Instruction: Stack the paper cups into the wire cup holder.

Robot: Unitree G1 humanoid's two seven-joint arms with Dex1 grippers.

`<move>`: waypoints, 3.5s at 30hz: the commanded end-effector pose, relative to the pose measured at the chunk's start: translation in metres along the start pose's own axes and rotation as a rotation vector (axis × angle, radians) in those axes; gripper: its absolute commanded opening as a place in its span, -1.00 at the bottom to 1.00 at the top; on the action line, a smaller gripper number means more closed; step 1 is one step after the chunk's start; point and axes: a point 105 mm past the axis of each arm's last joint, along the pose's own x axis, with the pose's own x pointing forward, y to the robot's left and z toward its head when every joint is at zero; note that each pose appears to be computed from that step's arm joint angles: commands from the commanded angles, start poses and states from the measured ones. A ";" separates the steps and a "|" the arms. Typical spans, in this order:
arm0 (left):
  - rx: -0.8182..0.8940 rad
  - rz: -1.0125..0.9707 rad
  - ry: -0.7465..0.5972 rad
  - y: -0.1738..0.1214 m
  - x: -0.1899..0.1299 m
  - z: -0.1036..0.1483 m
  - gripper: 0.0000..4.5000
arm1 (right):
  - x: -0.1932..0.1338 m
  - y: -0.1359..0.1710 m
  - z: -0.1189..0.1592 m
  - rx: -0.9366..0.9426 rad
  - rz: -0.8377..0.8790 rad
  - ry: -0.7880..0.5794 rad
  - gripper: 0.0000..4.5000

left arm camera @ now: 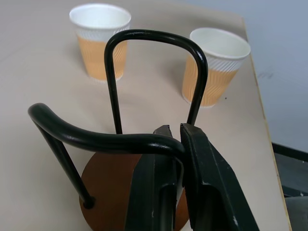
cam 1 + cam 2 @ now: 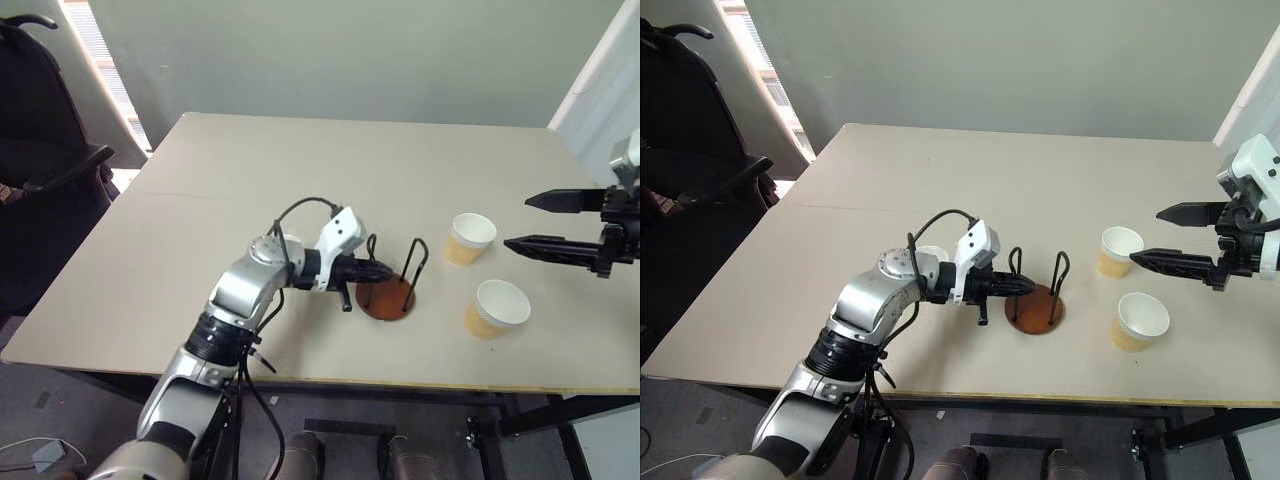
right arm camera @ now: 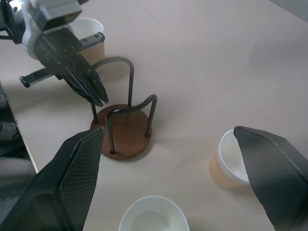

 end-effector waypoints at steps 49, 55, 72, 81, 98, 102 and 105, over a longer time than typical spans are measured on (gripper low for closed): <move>0.295 0.051 -0.028 0.016 -0.108 0.069 0.91 | 0.117 -0.078 -0.073 -0.375 0.084 0.480 0.31; 0.293 0.034 -0.065 0.016 -0.120 0.078 0.91 | 0.119 -0.073 -0.063 -0.381 0.118 0.452 -0.63; 0.226 0.078 -0.158 0.025 -0.151 0.082 0.91 | 0.072 0.043 0.075 -0.723 0.411 0.180 -0.98; 0.229 0.073 -0.149 0.026 -0.147 0.079 0.91 | 0.084 0.057 0.063 -0.748 0.469 0.202 -0.98; 0.233 0.077 -0.160 0.026 -0.146 0.076 0.91 | 0.117 0.070 0.038 -0.783 0.545 0.238 -0.71; 0.231 0.084 -0.153 0.026 -0.147 0.075 0.91 | 0.119 0.069 0.037 -0.772 0.537 0.230 -0.15; 0.236 0.111 -0.096 0.028 -0.150 0.067 0.91 | 0.119 0.067 0.044 -0.748 0.508 0.183 0.32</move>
